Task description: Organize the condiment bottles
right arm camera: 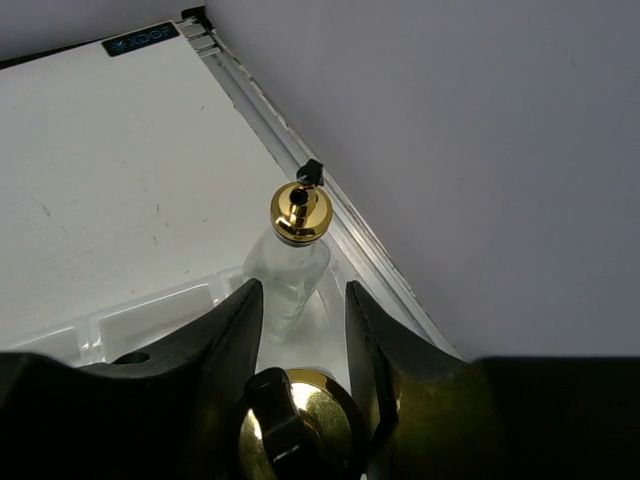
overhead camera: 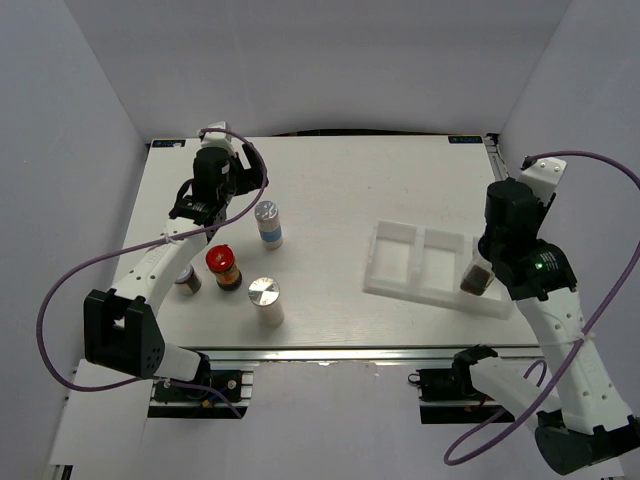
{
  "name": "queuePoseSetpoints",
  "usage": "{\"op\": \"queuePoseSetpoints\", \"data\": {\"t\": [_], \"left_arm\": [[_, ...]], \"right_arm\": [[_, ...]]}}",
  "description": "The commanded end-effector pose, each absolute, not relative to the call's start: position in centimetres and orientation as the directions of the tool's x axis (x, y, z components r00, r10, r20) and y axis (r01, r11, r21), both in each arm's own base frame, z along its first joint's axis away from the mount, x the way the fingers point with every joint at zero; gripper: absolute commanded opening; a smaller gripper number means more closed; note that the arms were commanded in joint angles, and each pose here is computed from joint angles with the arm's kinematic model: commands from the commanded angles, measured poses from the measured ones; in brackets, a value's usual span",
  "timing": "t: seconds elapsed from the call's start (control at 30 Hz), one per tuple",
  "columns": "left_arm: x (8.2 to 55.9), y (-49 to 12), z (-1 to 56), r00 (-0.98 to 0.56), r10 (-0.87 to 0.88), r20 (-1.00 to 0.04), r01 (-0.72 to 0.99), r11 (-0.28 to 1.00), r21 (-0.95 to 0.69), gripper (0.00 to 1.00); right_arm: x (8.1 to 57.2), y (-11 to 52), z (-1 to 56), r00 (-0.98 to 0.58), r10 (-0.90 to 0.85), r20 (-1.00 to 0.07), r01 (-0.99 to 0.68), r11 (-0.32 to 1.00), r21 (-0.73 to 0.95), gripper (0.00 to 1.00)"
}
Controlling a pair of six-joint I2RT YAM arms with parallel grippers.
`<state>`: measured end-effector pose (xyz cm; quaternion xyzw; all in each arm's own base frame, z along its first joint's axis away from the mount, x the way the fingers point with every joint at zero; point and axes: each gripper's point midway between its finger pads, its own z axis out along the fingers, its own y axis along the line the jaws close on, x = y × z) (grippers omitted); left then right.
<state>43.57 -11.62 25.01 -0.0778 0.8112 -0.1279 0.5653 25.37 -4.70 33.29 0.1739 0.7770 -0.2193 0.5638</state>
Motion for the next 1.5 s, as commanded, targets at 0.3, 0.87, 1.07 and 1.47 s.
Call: {"op": "queuePoseSetpoints", "data": {"t": [0.3, 0.87, 1.07, 1.47], "left_arm": [[43.7, -11.4, 25.8, -0.322, -0.246, -0.914, 0.024, 0.963, -0.268, 0.98], [43.9, -12.1, 25.1, -0.348, -0.238, -0.907, 0.049, 0.961, -0.272, 0.98], [43.9, -12.1, 25.1, -0.354, -0.239, -0.904, 0.046, 0.961, -0.272, 0.98], [44.3, -11.2, 25.5, -0.333, -0.253, -0.908, -0.007, 0.964, -0.266, 0.98]], "right_arm": [[27.0, -8.7, 35.7, -0.182, 0.030, -0.983, 0.623, 0.777, -0.091, 0.00], [29.0, -8.1, 30.0, -0.074, 0.085, -0.994, 0.582, 0.813, 0.027, 0.00], [28.8, -7.3, 28.5, -0.056, 0.137, -0.989, 0.548, 0.832, 0.084, 0.37], [25.9, -7.6, 29.3, -0.093, 0.221, -0.971, 0.592, 0.796, 0.125, 0.89]]}}
